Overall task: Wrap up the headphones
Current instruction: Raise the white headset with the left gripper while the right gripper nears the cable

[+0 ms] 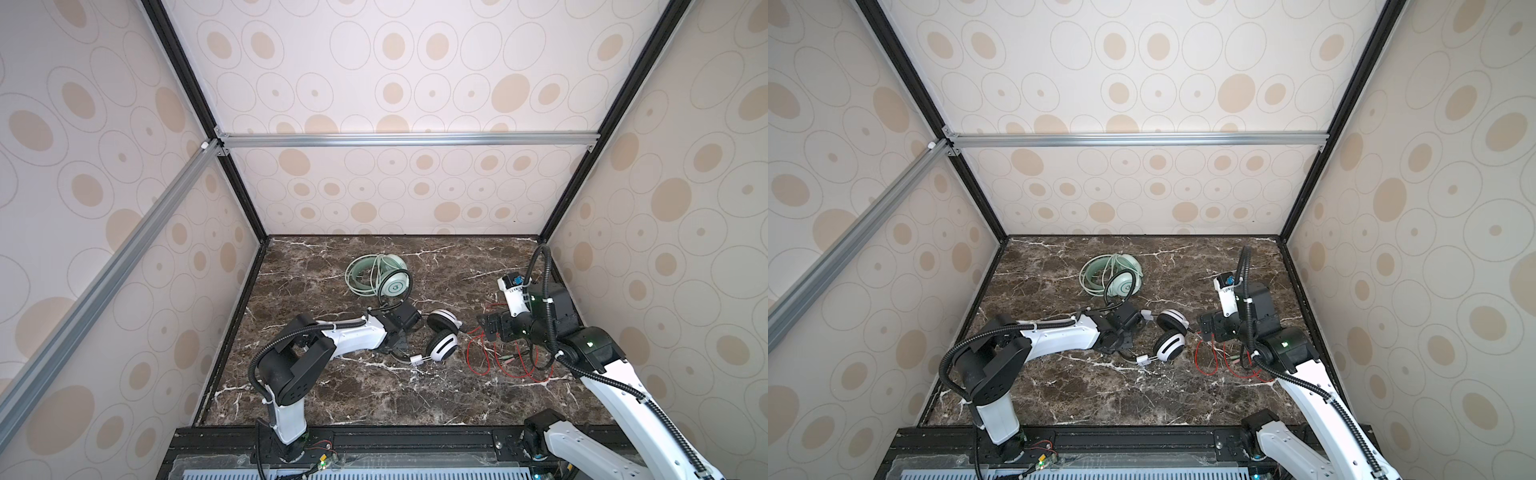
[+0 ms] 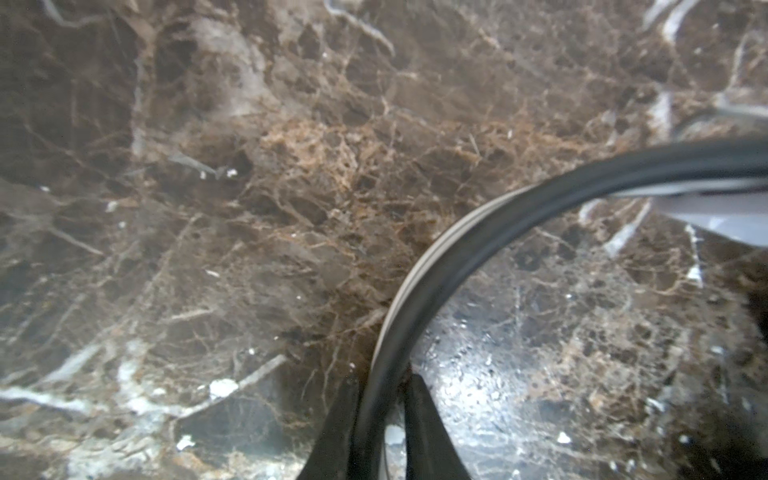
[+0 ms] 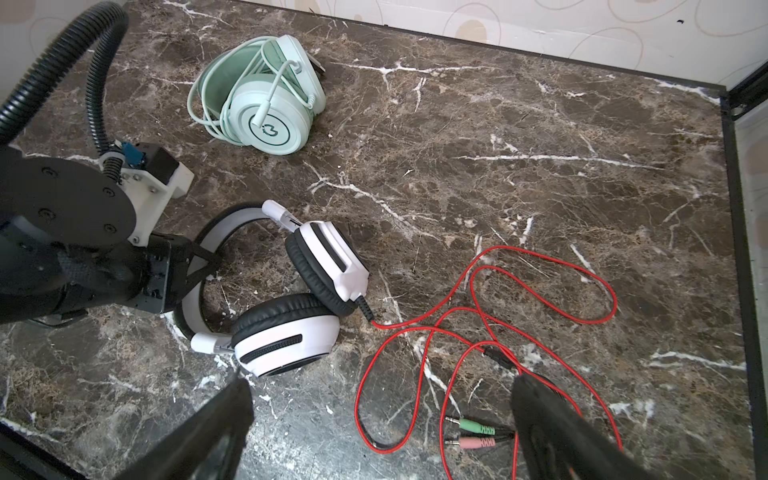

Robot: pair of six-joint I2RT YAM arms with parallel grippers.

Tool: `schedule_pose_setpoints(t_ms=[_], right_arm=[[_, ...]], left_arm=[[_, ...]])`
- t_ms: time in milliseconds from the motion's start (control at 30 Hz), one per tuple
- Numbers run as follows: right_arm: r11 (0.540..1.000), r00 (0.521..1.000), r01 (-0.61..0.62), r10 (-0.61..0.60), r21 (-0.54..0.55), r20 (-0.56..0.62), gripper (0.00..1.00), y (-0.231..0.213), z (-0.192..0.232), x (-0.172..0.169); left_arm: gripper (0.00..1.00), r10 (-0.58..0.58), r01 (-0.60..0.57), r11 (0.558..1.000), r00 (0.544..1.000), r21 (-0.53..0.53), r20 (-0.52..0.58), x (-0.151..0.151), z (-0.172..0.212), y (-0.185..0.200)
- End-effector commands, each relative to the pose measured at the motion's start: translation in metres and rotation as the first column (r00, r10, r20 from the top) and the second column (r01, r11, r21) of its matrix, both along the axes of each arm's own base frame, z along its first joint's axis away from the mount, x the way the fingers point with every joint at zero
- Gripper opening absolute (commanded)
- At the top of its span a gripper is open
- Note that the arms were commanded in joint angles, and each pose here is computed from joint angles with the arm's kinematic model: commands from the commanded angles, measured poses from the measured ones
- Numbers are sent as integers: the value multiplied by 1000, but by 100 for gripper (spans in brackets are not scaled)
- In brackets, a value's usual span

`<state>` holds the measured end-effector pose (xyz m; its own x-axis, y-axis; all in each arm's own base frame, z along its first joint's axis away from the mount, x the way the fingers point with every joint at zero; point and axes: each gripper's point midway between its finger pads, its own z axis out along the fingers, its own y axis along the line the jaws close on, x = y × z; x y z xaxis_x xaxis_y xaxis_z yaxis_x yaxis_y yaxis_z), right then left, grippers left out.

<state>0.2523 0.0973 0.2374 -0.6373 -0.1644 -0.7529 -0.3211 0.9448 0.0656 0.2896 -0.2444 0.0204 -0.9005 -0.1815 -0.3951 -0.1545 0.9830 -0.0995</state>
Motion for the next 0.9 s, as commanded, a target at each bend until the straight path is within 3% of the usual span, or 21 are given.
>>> schedule_pose_setpoints(t_ms=[0, 200, 567, 733, 867], right_arm=[[1000, 1000, 12, -12, -6, 12, 100, -5, 5, -5], [1000, 1000, 14, -14, 0, 3, 100, -7, 4, -12], [1000, 1000, 25, -25, 7, -3, 100, -12, -2, -25], [985, 985, -150, 142, 83, 93, 100, 17, 24, -26], [917, 911, -378, 345, 126, 224, 100, 50, 55, -36]], left_arm=[[10, 7, -7, 1000, 1000, 25, 24, 6, -1, 7], [0, -23, 19, 999, 996, 36, 91, 17, 20, 7], [0, -188, 167, 980, 957, 113, 219, 36, 122, 6], [0, -228, 212, 973, 932, 87, 282, 44, 173, 16], [0, -225, 219, 974, 909, 58, 352, 51, 211, 28]])
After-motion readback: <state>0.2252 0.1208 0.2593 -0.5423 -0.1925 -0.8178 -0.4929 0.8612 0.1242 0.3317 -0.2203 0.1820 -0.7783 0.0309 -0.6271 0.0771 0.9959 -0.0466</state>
